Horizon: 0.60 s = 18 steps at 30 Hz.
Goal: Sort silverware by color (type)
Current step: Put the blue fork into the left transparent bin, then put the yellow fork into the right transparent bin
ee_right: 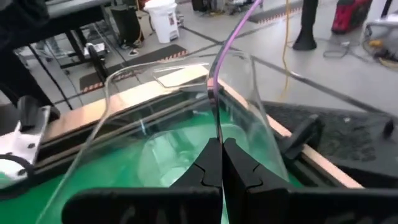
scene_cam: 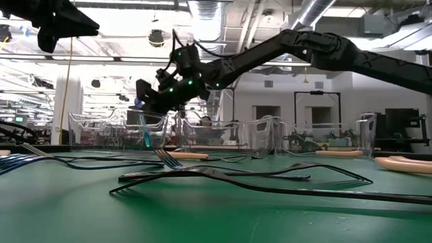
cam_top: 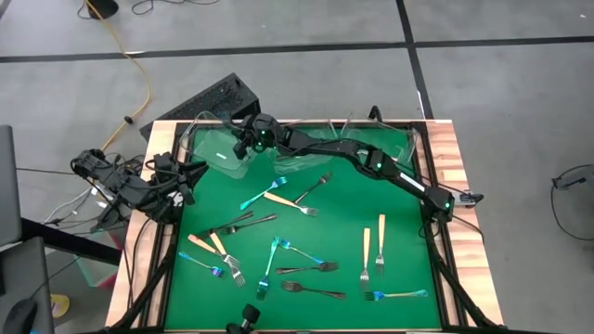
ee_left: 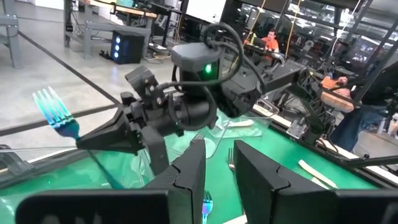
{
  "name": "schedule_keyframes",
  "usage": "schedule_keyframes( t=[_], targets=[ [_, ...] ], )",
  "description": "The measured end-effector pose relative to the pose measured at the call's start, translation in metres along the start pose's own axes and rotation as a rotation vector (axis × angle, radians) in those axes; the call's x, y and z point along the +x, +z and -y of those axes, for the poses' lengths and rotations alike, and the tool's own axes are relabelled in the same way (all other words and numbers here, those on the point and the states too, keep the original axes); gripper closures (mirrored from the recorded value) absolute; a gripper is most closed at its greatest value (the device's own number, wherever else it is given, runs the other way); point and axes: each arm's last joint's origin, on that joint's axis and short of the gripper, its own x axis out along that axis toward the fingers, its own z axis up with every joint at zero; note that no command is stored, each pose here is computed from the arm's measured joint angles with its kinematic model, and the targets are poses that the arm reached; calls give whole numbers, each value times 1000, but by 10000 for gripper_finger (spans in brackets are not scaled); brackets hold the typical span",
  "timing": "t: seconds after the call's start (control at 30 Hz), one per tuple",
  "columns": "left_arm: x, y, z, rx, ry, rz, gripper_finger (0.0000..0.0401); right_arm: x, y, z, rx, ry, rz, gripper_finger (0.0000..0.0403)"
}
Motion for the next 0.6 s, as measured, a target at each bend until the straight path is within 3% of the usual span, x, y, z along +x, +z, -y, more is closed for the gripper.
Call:
schedule_keyframes(
  t=[0.6],
  targets=[
    [0, -1, 0, -1, 2, -4, 332, 0, -2, 0, -35, -2, -11, 348]
  ],
)
